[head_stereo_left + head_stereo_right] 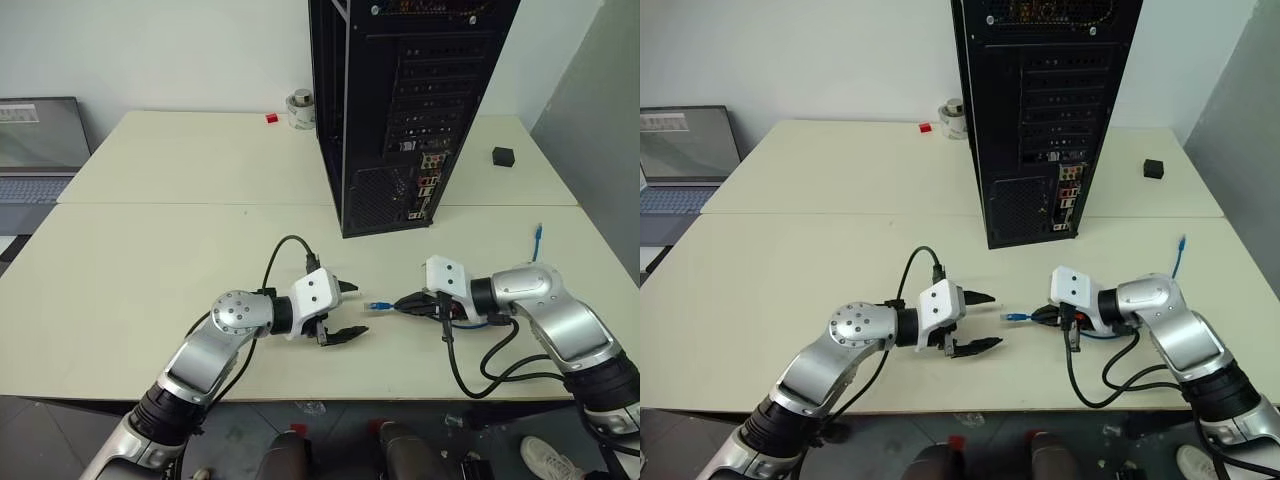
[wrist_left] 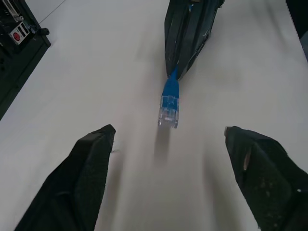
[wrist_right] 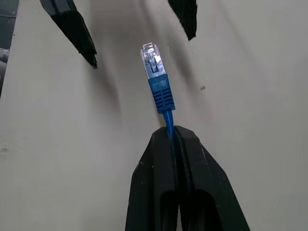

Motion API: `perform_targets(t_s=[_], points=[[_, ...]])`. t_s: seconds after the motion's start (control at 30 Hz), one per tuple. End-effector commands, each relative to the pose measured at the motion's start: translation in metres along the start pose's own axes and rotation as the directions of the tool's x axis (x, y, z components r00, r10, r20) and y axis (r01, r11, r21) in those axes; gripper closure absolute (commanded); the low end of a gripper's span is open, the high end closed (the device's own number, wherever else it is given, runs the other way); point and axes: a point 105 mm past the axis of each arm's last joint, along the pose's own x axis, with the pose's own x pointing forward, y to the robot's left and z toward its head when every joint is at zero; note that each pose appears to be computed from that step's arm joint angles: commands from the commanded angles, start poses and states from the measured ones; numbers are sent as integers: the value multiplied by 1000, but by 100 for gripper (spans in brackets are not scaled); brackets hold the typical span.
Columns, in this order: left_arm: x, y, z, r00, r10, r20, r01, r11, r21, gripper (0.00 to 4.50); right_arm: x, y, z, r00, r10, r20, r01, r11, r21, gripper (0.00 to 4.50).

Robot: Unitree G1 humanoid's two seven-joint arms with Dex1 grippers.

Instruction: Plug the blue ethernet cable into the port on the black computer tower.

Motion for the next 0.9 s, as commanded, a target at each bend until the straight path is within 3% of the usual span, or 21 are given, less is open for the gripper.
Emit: perform_targets(t_s=[0.03,0.17,0.43,0.73,0.9], points=[[4,4,9,1000,0,30,-3,998,67,158,1,-1,13,1000,1,23,0,999,-38,450],[7,7,9,999,0,38,-3,997,74,258,4,0,15,1000,5,31,-4,999,-38,450],[7,5,5,999,-20,28,18,996,87,412,6,0,16,999,5,36,-4,999,-37,450],[7,5,4,999,-17,32,13,993,117,421,5,4,16,999,41,30,-40,998,-42,450],[4,1,6,998,-28,48,18,980,198,421,-7,3,21,998,63,26,-61,996,-65,334]])
